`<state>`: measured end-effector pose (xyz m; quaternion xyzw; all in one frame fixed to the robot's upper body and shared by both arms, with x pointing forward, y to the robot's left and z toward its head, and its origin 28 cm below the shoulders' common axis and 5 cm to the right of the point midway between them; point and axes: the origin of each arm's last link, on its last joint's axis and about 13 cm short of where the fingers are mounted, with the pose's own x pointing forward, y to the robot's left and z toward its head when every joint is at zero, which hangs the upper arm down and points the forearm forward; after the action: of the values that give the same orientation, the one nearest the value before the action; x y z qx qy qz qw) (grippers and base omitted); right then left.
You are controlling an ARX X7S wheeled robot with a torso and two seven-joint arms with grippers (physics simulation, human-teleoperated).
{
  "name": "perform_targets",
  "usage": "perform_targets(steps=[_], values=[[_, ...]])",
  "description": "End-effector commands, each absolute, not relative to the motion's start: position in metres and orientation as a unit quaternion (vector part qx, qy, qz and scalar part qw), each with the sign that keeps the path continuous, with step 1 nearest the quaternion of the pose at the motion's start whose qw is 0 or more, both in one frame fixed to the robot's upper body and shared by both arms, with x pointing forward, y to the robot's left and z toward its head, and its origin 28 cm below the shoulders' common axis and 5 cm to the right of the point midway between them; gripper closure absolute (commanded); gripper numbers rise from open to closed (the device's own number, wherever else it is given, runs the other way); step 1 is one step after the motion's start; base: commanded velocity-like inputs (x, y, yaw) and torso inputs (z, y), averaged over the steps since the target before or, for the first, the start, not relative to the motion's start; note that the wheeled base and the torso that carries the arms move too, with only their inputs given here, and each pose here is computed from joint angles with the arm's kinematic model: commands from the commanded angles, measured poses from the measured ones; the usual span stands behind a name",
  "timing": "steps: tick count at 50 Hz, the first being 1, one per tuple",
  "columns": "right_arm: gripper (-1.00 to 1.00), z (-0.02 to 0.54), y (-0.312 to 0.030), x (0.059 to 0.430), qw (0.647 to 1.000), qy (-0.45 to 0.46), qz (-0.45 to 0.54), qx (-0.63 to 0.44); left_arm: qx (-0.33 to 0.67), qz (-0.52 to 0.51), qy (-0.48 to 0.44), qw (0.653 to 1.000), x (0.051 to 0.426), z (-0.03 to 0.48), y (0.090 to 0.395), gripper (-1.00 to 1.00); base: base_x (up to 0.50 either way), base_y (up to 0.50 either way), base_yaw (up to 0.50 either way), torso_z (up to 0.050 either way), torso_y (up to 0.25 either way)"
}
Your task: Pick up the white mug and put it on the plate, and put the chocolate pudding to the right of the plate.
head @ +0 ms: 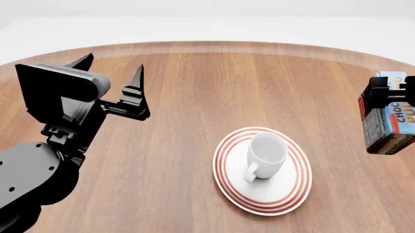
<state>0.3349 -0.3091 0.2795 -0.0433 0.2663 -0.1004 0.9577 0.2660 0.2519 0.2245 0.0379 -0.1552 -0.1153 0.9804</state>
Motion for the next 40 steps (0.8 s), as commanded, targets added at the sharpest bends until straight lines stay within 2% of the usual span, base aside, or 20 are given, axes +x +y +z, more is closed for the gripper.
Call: perform_targets(steps=[1, 40], values=[[1.0, 0.256, -0.308, 0.338, 0.95, 0.293, -0.097, -0.045, 0.037, -0.115, -0.155, 0.981, 0.266, 0.224, 0.252, -1.0, 0.0, 0.0, 0.0, 0.0, 0.0], [1.0, 0.214, -0.31, 0.338, 0.941, 0.324, -0.095, -0.031, 0.039, -0.117, -0.15, 0.981, 0.266, 0.22, 0.25, -1.0, 0.0, 0.0, 0.0, 0.0, 0.0]])
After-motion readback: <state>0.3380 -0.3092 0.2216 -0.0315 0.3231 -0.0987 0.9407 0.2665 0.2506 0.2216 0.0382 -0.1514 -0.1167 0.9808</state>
